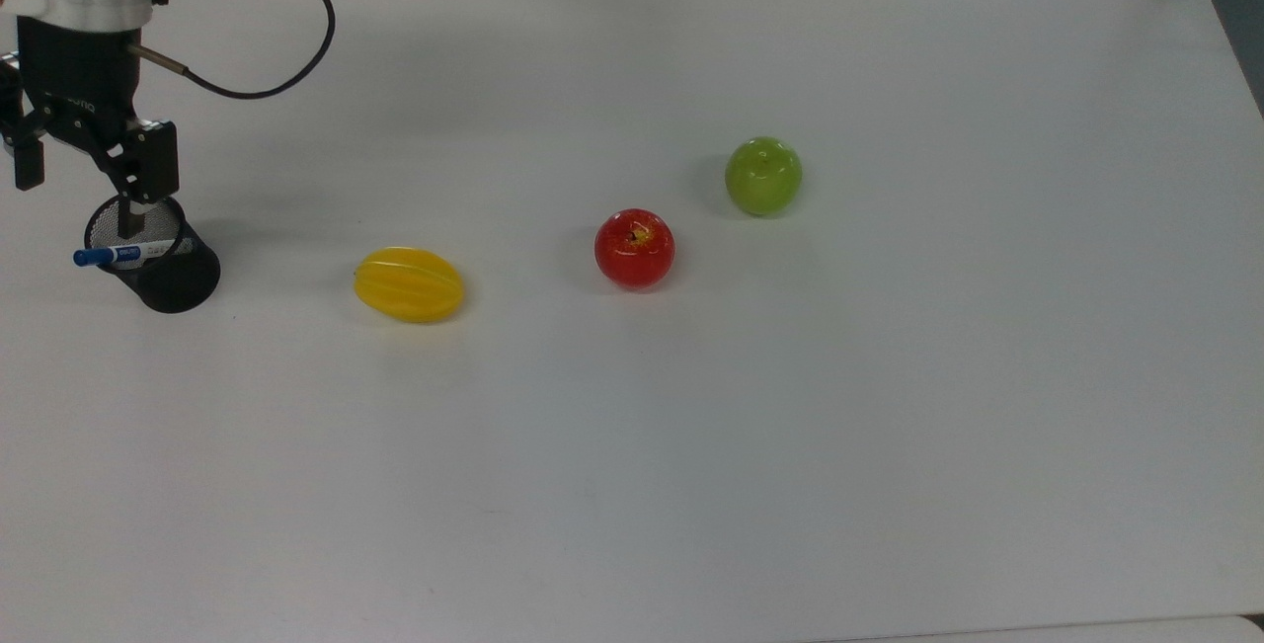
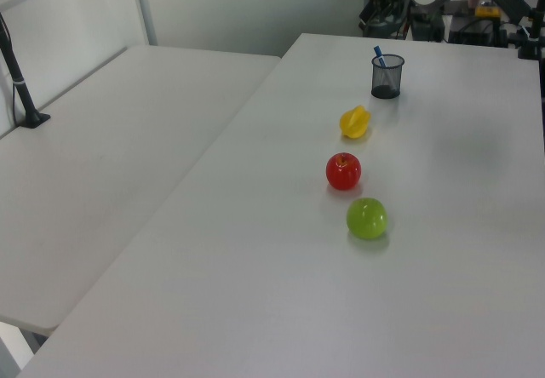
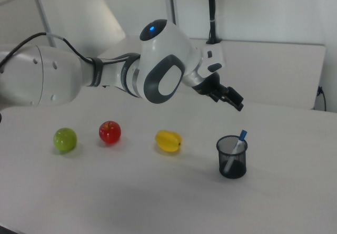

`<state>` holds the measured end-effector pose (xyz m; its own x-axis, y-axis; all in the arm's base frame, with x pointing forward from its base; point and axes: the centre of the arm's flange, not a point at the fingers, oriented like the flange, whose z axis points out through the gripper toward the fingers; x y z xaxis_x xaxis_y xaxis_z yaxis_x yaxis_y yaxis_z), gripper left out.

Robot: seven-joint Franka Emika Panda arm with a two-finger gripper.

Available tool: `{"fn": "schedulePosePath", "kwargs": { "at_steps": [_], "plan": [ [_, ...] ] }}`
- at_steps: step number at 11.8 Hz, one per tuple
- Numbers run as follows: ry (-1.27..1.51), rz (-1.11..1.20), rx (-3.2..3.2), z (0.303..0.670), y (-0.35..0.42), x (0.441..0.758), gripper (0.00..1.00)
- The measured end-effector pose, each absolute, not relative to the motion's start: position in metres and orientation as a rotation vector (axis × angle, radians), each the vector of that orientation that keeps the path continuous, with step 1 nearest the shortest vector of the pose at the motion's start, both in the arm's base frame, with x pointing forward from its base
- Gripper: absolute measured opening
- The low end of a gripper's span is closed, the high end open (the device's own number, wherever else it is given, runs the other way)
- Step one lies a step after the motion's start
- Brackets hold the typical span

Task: Take marker pen
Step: 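Move the open gripper over the black mesh pen cup, then lower the gripper onto the marker's blue cap in the cup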

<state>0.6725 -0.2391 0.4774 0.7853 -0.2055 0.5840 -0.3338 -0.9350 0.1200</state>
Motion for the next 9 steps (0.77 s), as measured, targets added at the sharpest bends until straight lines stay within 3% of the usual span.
{"fn": "schedulePosePath", "kwargs": {
  "at_steps": [9],
  "plan": [
    [-0.323, 0.749, 2.718, 0.443, -0.254, 0.673, 0.92]
  ]
}}
